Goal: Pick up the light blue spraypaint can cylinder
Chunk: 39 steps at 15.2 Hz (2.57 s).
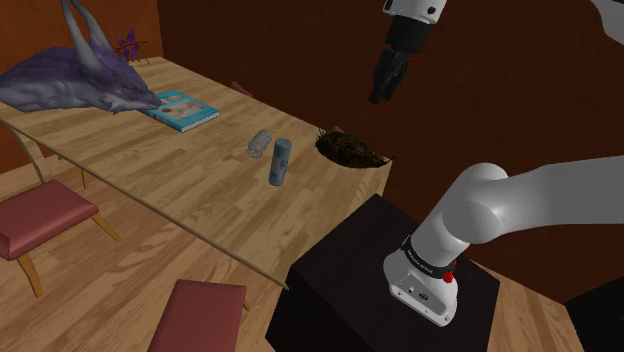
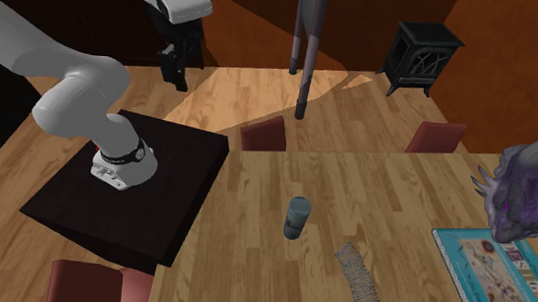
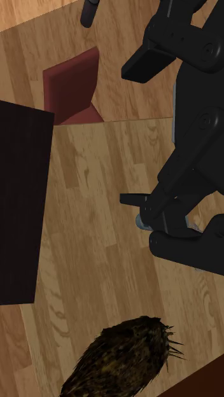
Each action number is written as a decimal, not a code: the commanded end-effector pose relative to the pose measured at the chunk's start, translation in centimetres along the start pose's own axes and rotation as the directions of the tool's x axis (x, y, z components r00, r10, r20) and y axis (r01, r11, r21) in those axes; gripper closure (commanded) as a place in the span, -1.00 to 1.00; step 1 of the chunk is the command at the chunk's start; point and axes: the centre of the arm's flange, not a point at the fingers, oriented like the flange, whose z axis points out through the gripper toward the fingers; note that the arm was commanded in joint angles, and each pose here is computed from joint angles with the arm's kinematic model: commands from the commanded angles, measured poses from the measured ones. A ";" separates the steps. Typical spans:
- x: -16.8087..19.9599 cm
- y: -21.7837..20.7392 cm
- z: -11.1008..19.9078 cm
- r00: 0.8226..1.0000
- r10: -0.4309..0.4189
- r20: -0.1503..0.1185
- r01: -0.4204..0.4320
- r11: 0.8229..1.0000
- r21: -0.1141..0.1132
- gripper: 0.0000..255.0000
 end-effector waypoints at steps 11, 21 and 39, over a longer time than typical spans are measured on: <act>9.1 3.2 8.5 1.000 -0.017 -0.014 0.016 0.999 -0.037 -1.00; 18.4 6.5 16.8 0.999 -0.034 -0.027 0.031 0.997 -0.073 -1.00; 32.4 11.8 30.0 0.997 -0.059 -0.046 0.053 0.990 -0.127 -1.00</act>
